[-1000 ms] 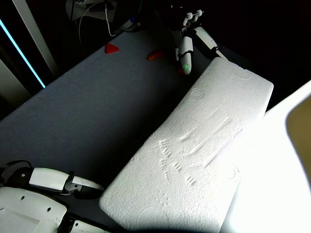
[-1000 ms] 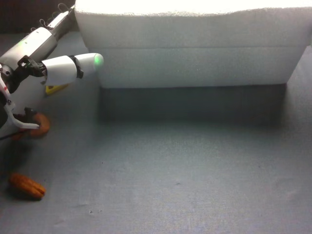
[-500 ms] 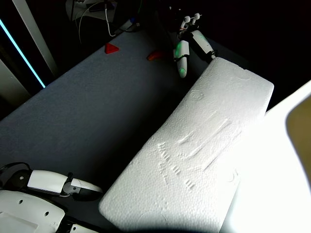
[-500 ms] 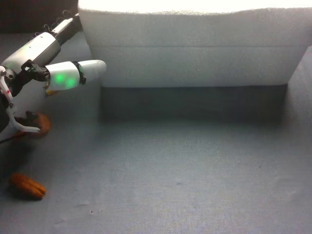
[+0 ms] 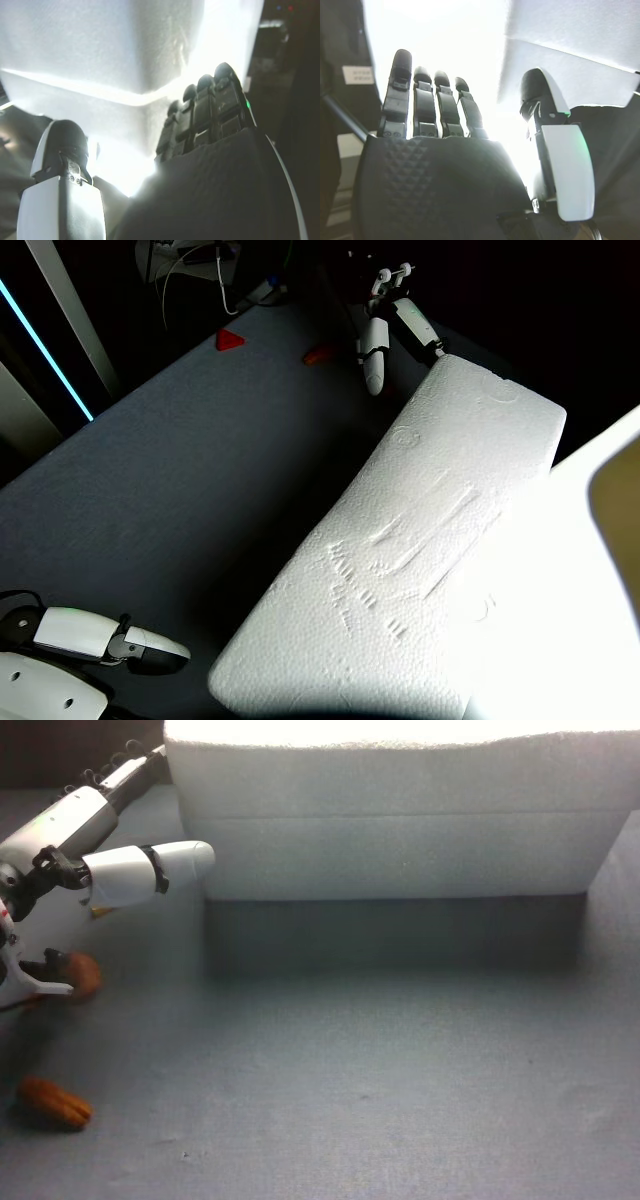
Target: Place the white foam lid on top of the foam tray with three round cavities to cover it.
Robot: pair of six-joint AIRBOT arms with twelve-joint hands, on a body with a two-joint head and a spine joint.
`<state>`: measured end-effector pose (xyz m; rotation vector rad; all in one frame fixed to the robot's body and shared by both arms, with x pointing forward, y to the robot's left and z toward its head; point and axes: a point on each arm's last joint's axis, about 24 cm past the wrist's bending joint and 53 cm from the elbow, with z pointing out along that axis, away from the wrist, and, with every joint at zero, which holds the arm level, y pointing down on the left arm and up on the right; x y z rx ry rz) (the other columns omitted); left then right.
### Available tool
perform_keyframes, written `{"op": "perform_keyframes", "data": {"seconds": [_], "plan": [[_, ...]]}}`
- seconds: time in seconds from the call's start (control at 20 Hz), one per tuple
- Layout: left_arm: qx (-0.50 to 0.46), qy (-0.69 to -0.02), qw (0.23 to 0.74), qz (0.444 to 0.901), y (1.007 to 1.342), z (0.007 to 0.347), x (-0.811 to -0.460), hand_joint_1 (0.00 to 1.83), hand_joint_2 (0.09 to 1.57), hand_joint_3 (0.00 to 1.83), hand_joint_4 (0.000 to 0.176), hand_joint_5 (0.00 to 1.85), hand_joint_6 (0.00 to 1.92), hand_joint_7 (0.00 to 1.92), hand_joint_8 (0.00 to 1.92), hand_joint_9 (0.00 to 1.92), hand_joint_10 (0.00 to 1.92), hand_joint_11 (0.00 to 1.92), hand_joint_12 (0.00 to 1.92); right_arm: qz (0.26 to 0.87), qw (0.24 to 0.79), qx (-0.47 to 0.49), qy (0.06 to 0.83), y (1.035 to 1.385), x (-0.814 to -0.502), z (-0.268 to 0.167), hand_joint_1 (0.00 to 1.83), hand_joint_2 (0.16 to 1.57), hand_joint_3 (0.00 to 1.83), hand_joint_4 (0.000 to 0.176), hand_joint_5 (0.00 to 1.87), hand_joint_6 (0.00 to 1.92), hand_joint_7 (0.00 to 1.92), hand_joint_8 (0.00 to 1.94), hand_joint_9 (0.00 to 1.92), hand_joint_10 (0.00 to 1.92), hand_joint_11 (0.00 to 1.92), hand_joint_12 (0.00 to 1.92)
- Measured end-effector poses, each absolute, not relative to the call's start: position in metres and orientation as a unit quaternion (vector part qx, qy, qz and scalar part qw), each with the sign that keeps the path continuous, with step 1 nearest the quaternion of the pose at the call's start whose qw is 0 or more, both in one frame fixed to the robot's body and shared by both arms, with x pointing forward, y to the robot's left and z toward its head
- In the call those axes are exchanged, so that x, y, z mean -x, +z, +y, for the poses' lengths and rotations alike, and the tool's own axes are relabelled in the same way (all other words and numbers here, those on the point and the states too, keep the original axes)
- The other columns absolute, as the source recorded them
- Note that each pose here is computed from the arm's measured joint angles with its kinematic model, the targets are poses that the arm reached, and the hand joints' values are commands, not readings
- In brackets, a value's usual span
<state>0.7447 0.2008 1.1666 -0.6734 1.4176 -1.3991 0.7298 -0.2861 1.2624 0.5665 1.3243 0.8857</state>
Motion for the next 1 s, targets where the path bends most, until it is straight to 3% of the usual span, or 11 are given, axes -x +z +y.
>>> {"op": "perform_keyframes", "data": {"seconds": [0.1,0.2,0.25,0.4,0.5,0.55,0.65,0.7,0.85,0.95,1.0], "plan": [[0.277,-0.575,0.503,0.583,1.170,0.208,-0.742,0.52,1.11,0.00,0.052,0.00,0.00,0.00,0.00,0.00,0.00,0.00,0.00,0.585,0.667,-0.245,0.391,1.263,-0.725,-0.285,0.48,1.30,0.00,0.061,0.00,0.00,0.00,0.00,0.00,0.00,0.00,0.05],[0.274,-0.571,0.513,0.580,1.175,0.216,-0.739,0.55,1.12,0.00,0.033,0.00,0.00,0.00,0.00,0.00,0.00,0.00,0.00,0.588,0.667,-0.240,0.390,1.262,-0.720,-0.284,0.43,1.29,0.00,0.057,0.00,0.00,0.00,0.00,0.00,0.00,0.00,0.00],[0.271,-0.571,0.520,0.575,1.179,0.222,-0.736,0.56,1.12,0.00,0.020,0.00,0.00,0.00,0.00,0.00,0.00,0.00,0.00,0.585,0.673,-0.236,0.388,1.266,-0.716,-0.287,0.48,1.28,0.00,0.046,0.00,0.00,0.00,0.00,0.01,0.00,0.00,0.60],[0.272,-0.571,0.524,0.570,1.179,0.228,-0.730,0.57,1.12,0.00,0.031,0.00,0.00,0.00,0.00,0.00,0.00,0.00,0.00,0.570,0.687,-0.230,0.387,1.277,-0.711,-0.291,0.46,1.29,0.00,0.022,0.00,0.00,0.00,0.00,0.01,0.00,0.00,1.06],[0.271,-0.570,0.526,0.570,1.179,0.231,-0.727,0.51,1.10,0.00,0.027,0.00,0.00,0.00,0.00,0.00,0.00,0.02,0.01,0.569,0.689,-0.223,0.391,1.279,-0.708,-0.287,0.47,1.29,0.00,0.082,0.00,0.00,0.00,0.00,0.06,0.03,0.00,1.58],[0.272,-0.572,0.528,0.565,1.182,0.234,-0.726,0.51,1.09,0.00,0.033,0.00,0.00,0.00,0.00,0.00,0.00,0.04,0.02,0.569,0.690,-0.215,0.393,1.280,-0.706,-0.282,0.46,1.29,0.00,0.083,0.00,0.00,0.00,0.00,0.02,0.02,0.00,1.60],[0.266,-0.577,0.537,0.555,1.193,0.238,-0.722,0.51,1.09,0.00,0.051,0.00,0.00,0.00,0.00,0.00,0.00,0.04,0.03,0.566,0.693,-0.204,0.398,1.285,-0.702,-0.276,0.47,1.31,0.00,0.050,0.00,0.00,0.00,0.00,0.00,0.00,0.00,0.73],[0.263,-0.578,0.542,0.550,1.197,0.240,-0.720,0.53,1.09,0.00,0.055,0.00,0.00,0.00,0.00,0.00,0.00,0.01,0.32,0.563,0.696,-0.200,0.398,1.287,-0.700,-0.276,0.44,1.32,0.01,0.033,0.00,0.00,0.00,0.00,0.00,0.00,0.00,0.35],[0.251,-0.586,0.549,0.540,1.207,0.238,-0.716,0.56,1.10,0.00,0.045,0.00,0.00,0.00,0.00,0.00,0.00,0.00,0.65,0.555,0.704,-0.196,0.397,1.294,-0.698,-0.279,0.49,1.29,0.00,0.038,0.00,0.00,0.00,0.00,0.02,0.01,0.00,0.89],[0.242,-0.587,0.548,0.545,1.206,0.234,-0.714,0.56,1.11,0.00,0.006,0.00,0.00,0.00,0.00,0.00,0.00,0.00,0.67,0.555,0.704,-0.196,0.397,1.293,-0.698,-0.279,0.52,1.28,0.00,0.053,0.00,0.00,0.00,0.00,0.08,0.05,0.00,1.40],[0.242,-0.587,0.547,0.546,1.206,0.233,-0.714,0.53,1.11,0.00,0.017,0.00,0.00,0.00,0.00,0.00,0.00,0.00,0.61,0.556,0.703,-0.196,0.397,1.293,-0.699,-0.279,0.51,1.29,0.00,0.060,0.00,0.00,0.00,0.00,0.02,0.01,0.00,1.32]]}}
